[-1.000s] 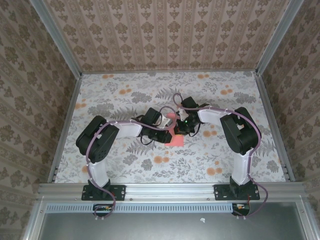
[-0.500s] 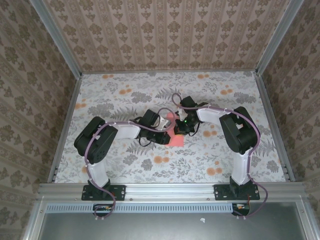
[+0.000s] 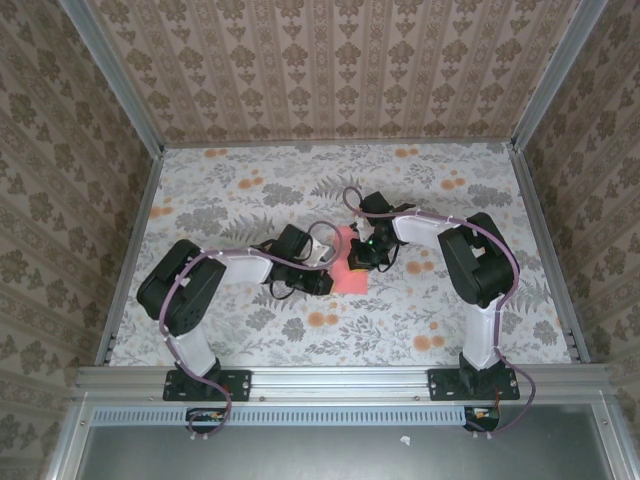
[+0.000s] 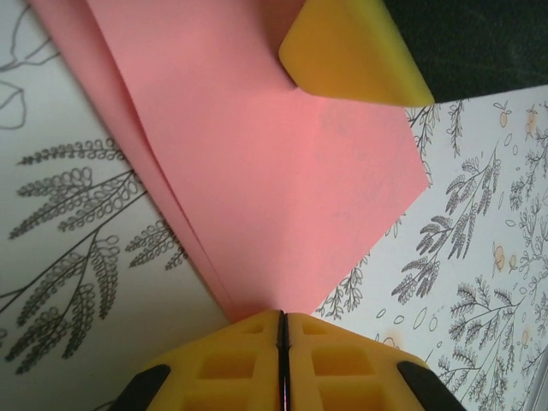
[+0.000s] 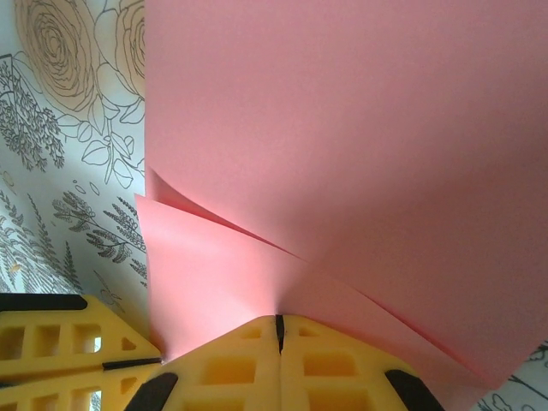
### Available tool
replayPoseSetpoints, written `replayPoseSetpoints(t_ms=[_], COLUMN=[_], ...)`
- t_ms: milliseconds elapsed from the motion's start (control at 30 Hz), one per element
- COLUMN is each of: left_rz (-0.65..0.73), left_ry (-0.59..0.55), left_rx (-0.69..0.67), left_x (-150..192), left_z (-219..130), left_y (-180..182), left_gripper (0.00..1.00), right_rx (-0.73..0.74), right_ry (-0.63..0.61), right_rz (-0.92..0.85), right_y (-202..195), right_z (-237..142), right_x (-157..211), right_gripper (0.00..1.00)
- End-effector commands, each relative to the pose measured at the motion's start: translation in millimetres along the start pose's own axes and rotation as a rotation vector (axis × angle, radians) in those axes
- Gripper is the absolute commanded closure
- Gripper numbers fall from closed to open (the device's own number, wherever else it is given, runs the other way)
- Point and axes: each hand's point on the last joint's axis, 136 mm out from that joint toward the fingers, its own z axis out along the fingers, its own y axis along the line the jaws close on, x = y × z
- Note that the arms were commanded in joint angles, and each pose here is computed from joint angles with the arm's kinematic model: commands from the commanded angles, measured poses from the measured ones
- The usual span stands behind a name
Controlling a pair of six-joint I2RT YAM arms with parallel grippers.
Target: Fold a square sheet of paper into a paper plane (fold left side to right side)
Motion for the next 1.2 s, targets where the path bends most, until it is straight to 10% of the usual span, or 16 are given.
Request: replayPoseSetpoints(t_ms=[0,233,800,1167], left_rz=[-0.052,-0.048,-0.021,-0.017], left_ry=[0.084,0.032,-0.215,-0.188], left_rx=[-0.045,-0.028,0.07,0.125], left_x=[30.6,21.4,-76.6,-100.2], left_z=[-6.6,-24.1,-41.0,-10.9], left_y=[12.3,9.5,4.5,11.9], left_gripper=[0.91,0.91,0.6,0.61], right_rx=[0.129,0.057,-0.026,-0.072], right_ry=[0.055,0.001,-0.379,-0.337], right_rz=[0.029,0.009,0.027,0.041], right_y=[-31.4,-13.6,-17.5,-19.0], right_z=[9.3,1.7,-89.1,-83.2], right_x=[12.8,0.1,-19.7,4.3], right_gripper=[1.0,0.97,0.33,0.25])
